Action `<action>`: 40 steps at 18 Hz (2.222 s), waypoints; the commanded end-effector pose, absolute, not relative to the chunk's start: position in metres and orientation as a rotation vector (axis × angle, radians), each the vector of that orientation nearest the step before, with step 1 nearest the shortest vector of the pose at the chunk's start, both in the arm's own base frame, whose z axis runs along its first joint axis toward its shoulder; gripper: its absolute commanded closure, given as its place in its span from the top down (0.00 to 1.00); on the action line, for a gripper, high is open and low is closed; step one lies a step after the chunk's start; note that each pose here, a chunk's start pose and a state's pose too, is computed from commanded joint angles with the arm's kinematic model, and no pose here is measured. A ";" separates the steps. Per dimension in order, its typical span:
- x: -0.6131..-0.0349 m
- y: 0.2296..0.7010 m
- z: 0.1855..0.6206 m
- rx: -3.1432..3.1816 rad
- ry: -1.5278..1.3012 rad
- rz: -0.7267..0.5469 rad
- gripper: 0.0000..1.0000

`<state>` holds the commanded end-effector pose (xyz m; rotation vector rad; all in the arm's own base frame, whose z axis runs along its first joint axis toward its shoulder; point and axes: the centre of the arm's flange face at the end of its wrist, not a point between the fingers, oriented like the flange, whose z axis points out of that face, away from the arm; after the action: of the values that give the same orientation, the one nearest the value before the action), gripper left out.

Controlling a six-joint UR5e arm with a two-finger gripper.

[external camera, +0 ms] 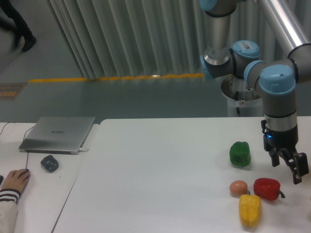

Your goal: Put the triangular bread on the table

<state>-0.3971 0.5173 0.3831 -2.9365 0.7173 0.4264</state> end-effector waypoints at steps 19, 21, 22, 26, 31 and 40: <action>-0.516 0.427 0.349 -2.963 0.855 0.380 1.00; -0.524 0.426 0.337 -2.965 0.876 0.363 1.00; -0.529 0.424 0.333 -2.968 0.872 0.361 1.00; -0.553 0.412 0.334 -2.956 0.969 0.381 1.00; -0.572 0.391 0.318 -2.993 1.231 0.372 1.00; -0.577 0.376 0.293 -3.023 1.279 0.297 1.00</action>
<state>-0.5773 0.3758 0.2926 -3.0234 1.2791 0.2973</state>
